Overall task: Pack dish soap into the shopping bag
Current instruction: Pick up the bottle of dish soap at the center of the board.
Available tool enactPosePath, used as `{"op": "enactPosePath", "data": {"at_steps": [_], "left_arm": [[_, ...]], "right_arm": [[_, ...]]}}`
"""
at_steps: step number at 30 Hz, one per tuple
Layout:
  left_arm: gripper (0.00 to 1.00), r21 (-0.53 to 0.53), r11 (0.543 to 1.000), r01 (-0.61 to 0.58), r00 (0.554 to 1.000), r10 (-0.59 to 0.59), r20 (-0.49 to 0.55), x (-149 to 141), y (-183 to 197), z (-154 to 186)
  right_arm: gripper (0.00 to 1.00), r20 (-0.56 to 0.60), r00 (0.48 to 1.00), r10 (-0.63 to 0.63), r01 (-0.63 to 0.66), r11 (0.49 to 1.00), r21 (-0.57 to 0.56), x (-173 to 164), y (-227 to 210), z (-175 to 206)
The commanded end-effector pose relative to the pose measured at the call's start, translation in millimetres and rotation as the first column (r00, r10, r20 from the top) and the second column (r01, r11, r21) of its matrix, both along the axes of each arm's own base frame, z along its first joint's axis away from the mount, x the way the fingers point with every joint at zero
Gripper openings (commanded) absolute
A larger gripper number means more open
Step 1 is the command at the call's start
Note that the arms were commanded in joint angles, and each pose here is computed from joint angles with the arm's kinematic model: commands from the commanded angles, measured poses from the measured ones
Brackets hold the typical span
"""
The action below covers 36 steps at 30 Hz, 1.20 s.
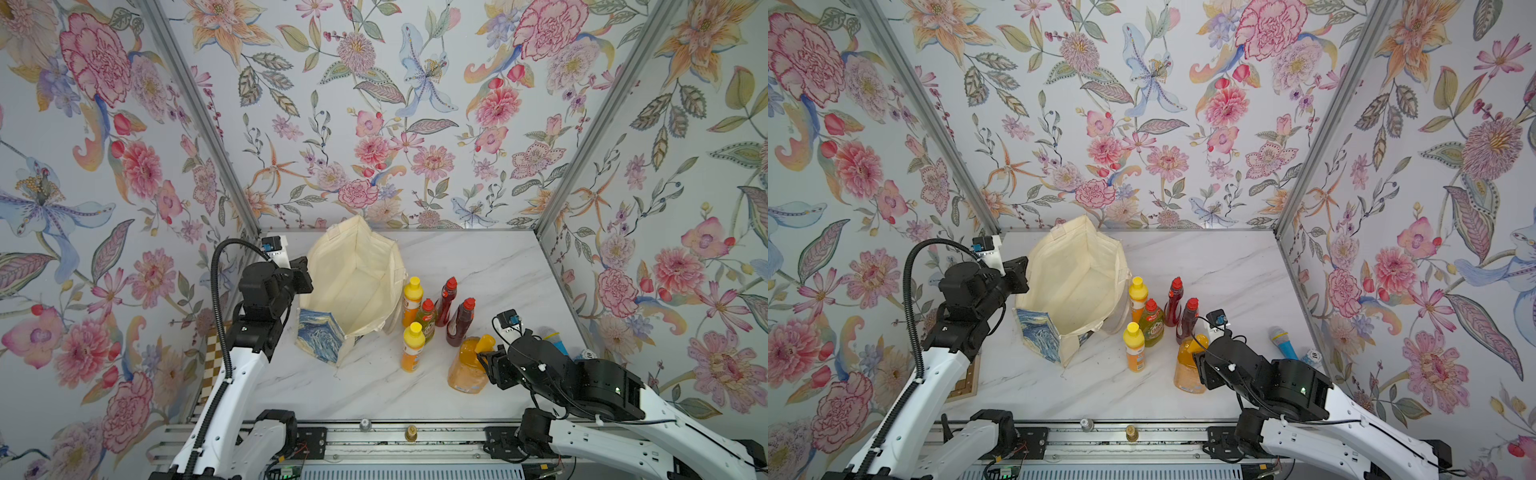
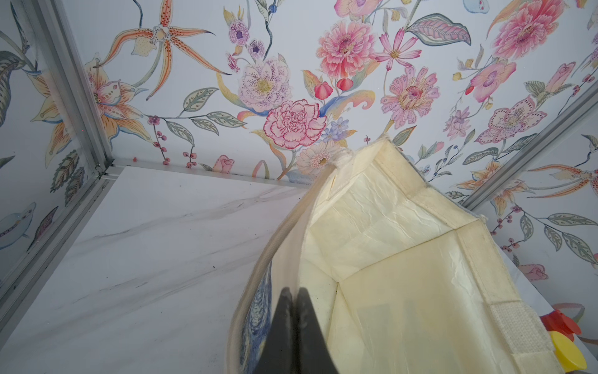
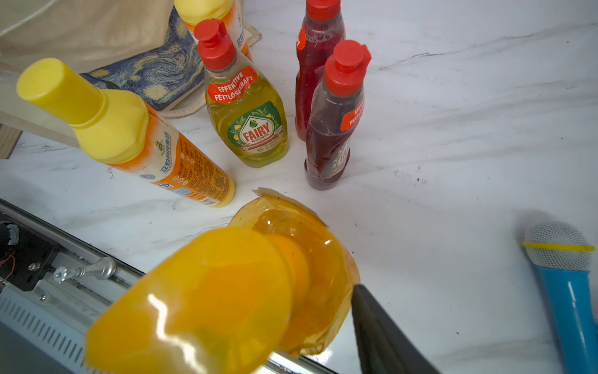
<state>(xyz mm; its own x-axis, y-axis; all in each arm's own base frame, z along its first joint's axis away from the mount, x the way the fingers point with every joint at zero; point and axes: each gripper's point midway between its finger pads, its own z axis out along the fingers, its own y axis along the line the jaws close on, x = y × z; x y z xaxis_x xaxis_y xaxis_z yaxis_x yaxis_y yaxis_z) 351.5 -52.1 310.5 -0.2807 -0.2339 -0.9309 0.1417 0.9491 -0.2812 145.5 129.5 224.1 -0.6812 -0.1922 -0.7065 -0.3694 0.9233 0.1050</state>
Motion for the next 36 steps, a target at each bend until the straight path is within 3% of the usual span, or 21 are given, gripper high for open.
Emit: {"op": "enactPosePath", "data": {"at_steps": [1, 8, 18, 28, 31, 36], "left_arm": [[0.00, 0.015, 1.000, 0.012, 1.000, -0.013, 0.026, 1.0, -0.2, 9.3], [0.00, 0.006, 1.000, 0.023, 0.999, -0.023, 0.035, 1.5, -2.0, 12.8], [0.00, -0.004, 0.999, 0.036, 0.999, -0.036, 0.031, -0.4, -4.7, 10.4], [0.00, -0.008, 0.999, 0.037, 0.999, -0.037, 0.026, -0.7, -5.0, 7.1], [0.00, -0.007, 0.999, 0.033, 0.999, -0.033, 0.027, -0.8, -4.2, 7.7], [0.00, -0.008, 0.999, 0.035, 0.999, -0.035, 0.027, -0.6, -4.6, 7.7]], "right_arm": [[0.58, 0.049, 0.997, -0.052, 0.051, 0.998, 0.021, 12.4, 3.1, 2.1], [0.54, 0.105, 0.992, -0.064, 0.062, 0.998, 0.024, 23.1, 9.1, 1.6], [0.60, 0.160, 0.986, -0.034, 0.037, 0.999, -0.012, 32.5, 18.2, 0.5], [0.59, 0.182, 0.983, 0.013, -0.011, 1.000, -0.010, 32.1, 24.4, -10.9], [0.53, 0.185, 0.983, 0.015, -0.014, 1.000, -0.004, 31.2, 23.3, -14.7], [0.27, 0.202, 0.979, 0.021, -0.026, 0.999, 0.022, 30.0, 23.1, -11.2]]}}
